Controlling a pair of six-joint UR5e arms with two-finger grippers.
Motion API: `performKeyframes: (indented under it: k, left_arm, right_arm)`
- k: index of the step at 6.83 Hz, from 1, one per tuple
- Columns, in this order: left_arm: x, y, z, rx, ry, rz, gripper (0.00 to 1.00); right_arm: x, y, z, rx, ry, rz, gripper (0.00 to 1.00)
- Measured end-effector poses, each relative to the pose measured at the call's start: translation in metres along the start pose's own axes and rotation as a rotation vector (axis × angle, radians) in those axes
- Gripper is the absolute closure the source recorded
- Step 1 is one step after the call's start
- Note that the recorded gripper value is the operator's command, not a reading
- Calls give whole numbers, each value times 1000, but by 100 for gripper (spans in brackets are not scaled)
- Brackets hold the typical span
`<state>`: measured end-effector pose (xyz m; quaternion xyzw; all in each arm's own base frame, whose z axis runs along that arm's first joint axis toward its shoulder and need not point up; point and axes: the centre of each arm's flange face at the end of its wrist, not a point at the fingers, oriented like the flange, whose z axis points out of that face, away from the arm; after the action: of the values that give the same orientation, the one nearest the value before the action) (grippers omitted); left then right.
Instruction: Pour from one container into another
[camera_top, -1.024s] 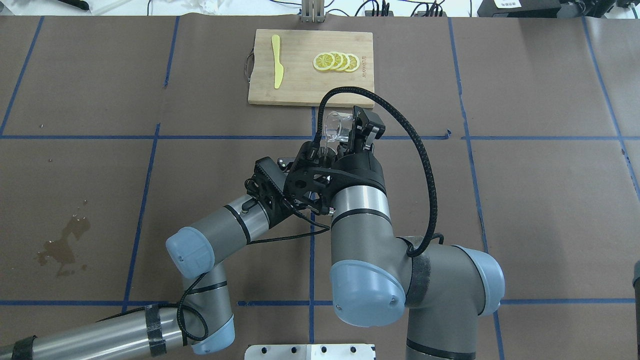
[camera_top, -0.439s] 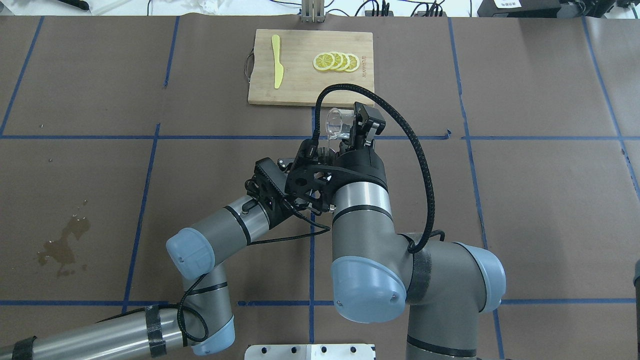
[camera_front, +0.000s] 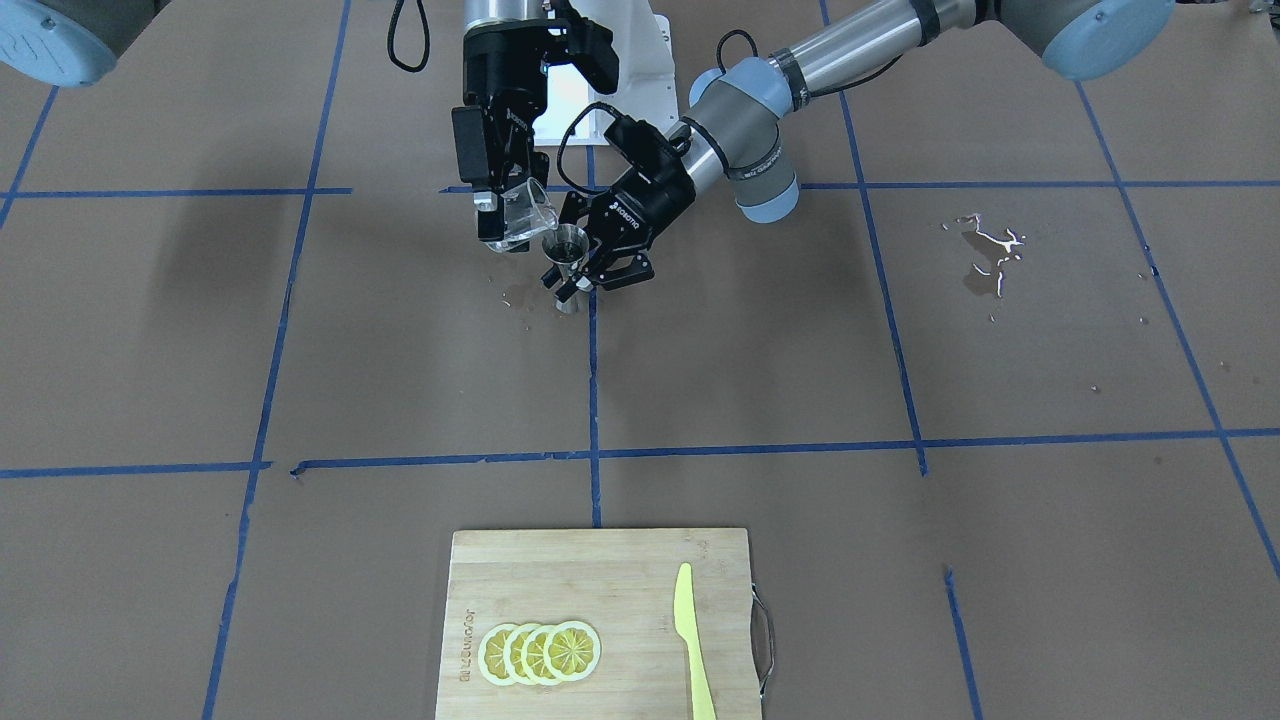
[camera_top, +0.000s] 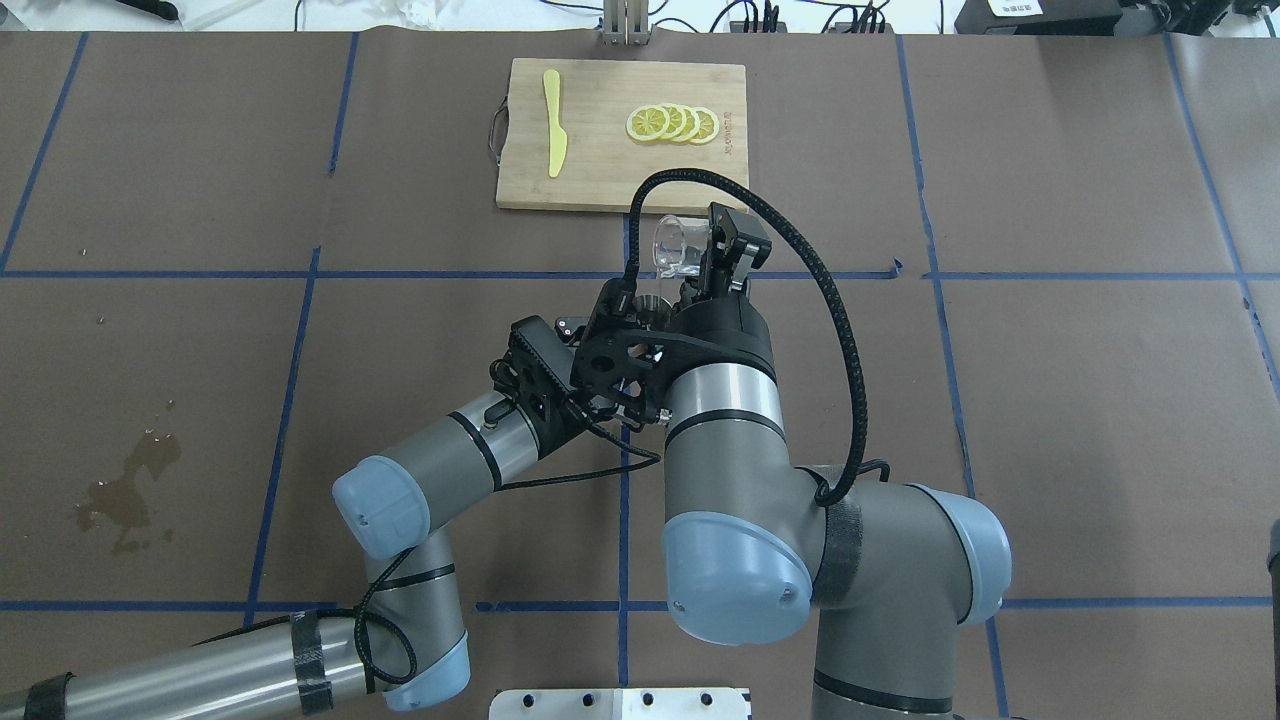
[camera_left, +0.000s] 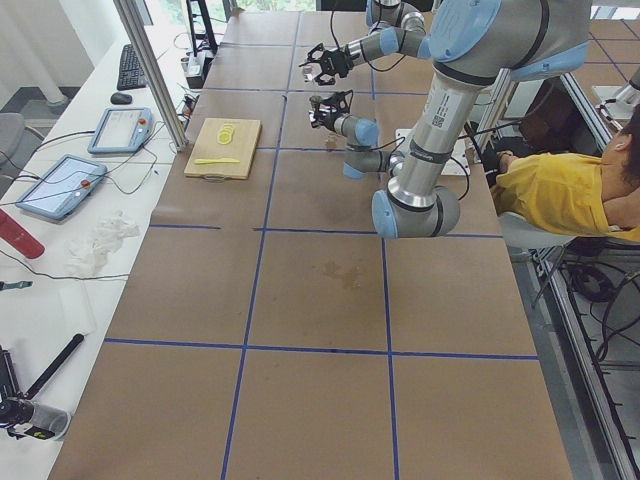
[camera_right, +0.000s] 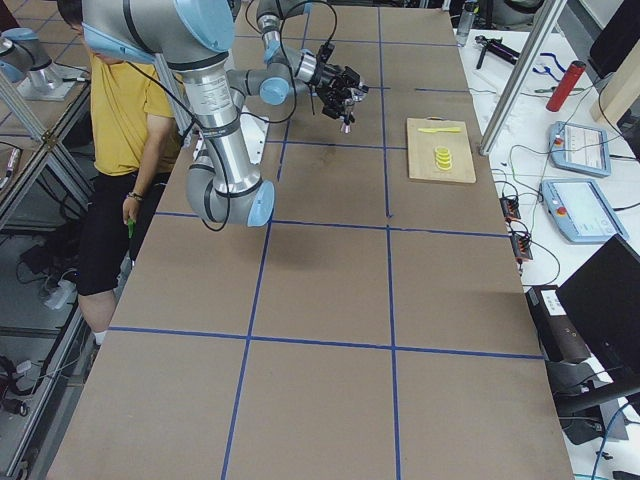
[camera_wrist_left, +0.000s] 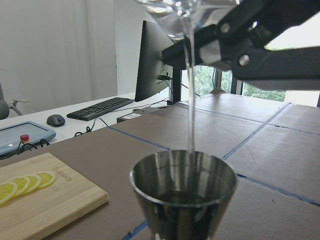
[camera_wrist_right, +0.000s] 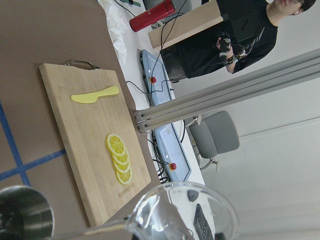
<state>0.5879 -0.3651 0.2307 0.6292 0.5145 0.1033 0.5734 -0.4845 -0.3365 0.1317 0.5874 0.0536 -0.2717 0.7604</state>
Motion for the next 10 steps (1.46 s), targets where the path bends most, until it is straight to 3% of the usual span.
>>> performKeyframes:
  k: [2, 4, 7, 10]
  left_arm:
    - [0, 0, 0, 0, 0, 0, 100]
    - [1, -1, 0, 1, 1, -1, 100]
    - [0, -1, -1, 2, 2, -2, 100]
    - [-7, -8, -12, 18, 1, -9, 100]
  right_arm:
    - [-2, -1, -2, 4, -4, 44, 100]
    - [-4, -2, -4, 9, -12, 157, 100]
    - [-4, -2, -8, 14, -37, 414, 100]
    - [-4, 15, -8, 46, -121, 815, 100]
